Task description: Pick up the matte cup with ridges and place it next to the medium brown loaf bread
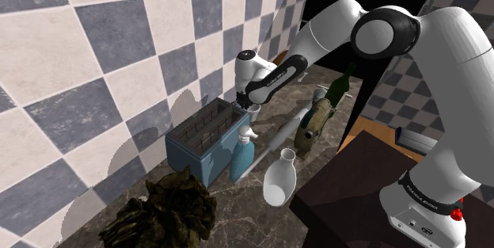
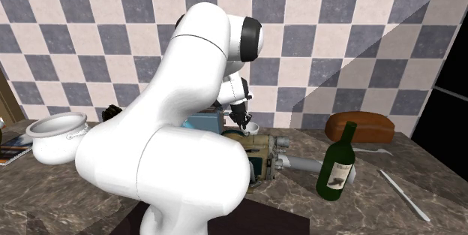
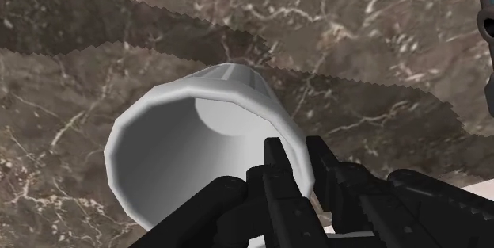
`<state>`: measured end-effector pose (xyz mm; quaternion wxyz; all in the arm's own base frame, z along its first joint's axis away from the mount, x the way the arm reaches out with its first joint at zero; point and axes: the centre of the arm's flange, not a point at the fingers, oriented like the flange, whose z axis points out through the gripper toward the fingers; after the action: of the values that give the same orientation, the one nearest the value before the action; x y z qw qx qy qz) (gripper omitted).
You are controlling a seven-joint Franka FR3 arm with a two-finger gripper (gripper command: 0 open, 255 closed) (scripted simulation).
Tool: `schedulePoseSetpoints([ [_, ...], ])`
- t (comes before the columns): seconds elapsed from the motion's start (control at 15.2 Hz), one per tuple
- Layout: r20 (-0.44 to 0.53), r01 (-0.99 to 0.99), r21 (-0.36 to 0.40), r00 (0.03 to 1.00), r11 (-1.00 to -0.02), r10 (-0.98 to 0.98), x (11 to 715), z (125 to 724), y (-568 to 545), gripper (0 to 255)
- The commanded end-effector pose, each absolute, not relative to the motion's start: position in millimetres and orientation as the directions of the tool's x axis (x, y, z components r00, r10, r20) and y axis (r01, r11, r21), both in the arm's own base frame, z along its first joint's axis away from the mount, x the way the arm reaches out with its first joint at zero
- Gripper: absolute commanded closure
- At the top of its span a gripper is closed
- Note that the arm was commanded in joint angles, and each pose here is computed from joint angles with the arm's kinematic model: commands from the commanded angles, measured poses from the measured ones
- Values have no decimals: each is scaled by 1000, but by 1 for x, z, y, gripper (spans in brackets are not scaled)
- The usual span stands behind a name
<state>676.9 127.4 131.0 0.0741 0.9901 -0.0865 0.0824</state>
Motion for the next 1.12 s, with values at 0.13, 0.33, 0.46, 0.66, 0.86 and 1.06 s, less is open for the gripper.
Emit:
schedulePoseSetpoints([
  [0.13,176,-184,133,971,-974,-159,677,131,127,255],
  [0.33,176,-184,133,971,-974,-159,677,141,127,255],
  [0.46,176,-184,133,971,-974,-159,677,152,127,255],
  [0.66,176,-184,133,971,-974,-159,677,168,127,255],
  [0.86,176,-184,133,971,-974,-159,677,184,127,255],
  [1.06,176,-184,133,971,-974,-159,677,199,127,255],
])
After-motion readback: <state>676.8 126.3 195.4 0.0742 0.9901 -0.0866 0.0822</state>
